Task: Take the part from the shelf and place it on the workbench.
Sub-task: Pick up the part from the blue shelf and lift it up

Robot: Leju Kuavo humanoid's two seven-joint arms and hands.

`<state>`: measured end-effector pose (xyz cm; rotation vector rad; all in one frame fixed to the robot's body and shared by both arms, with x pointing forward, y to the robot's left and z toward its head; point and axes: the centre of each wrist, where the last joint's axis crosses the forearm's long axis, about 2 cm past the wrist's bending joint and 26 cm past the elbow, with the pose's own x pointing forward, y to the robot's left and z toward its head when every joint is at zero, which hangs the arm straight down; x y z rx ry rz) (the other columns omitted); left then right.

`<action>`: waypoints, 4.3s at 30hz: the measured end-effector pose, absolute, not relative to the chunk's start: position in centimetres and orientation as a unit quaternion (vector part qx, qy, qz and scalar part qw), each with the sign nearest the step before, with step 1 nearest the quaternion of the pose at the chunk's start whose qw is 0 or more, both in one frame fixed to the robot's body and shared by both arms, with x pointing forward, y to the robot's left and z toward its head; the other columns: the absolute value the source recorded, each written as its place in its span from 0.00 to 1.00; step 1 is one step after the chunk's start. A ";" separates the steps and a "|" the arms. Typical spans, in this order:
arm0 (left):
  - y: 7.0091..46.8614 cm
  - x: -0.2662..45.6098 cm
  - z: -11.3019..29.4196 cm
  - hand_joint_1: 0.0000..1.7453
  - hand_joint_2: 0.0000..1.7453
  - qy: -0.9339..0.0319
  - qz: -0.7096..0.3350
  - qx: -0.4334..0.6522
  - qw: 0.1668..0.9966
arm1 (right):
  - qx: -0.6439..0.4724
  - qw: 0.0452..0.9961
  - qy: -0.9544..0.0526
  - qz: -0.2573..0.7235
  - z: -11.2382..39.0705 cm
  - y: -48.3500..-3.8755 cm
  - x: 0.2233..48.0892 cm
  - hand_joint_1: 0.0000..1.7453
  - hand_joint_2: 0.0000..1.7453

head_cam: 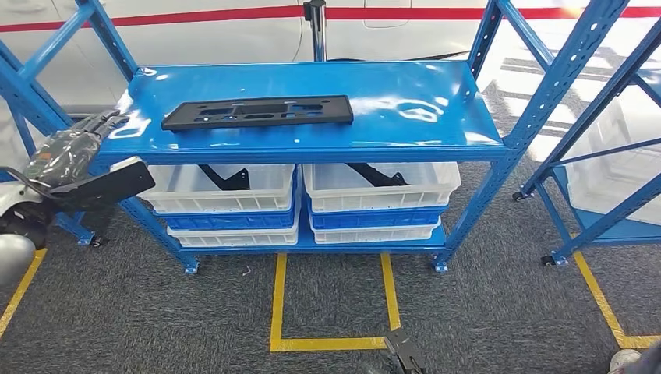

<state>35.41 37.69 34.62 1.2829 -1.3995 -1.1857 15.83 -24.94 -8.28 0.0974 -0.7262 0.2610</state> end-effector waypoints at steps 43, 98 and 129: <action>36.7 35.2 33.1 0.00 0.00 -0.587 -0.460 0.488 0.454 | 0.026 0.949 -0.275 0.151 -8.6 -24.6 14.9 0.00 0.00; 35.7 33.8 32.5 0.00 0.00 -0.610 -0.478 0.437 0.457 | 0.030 0.948 -0.273 0.160 -8.6 -24.6 14.8 0.00 1.00; 31.5 33.1 31.2 0.00 1.00 -0.555 -0.574 0.417 0.434 | 0.038 0.945 -0.274 0.173 -8.5 -24.1 14.9 0.00 1.00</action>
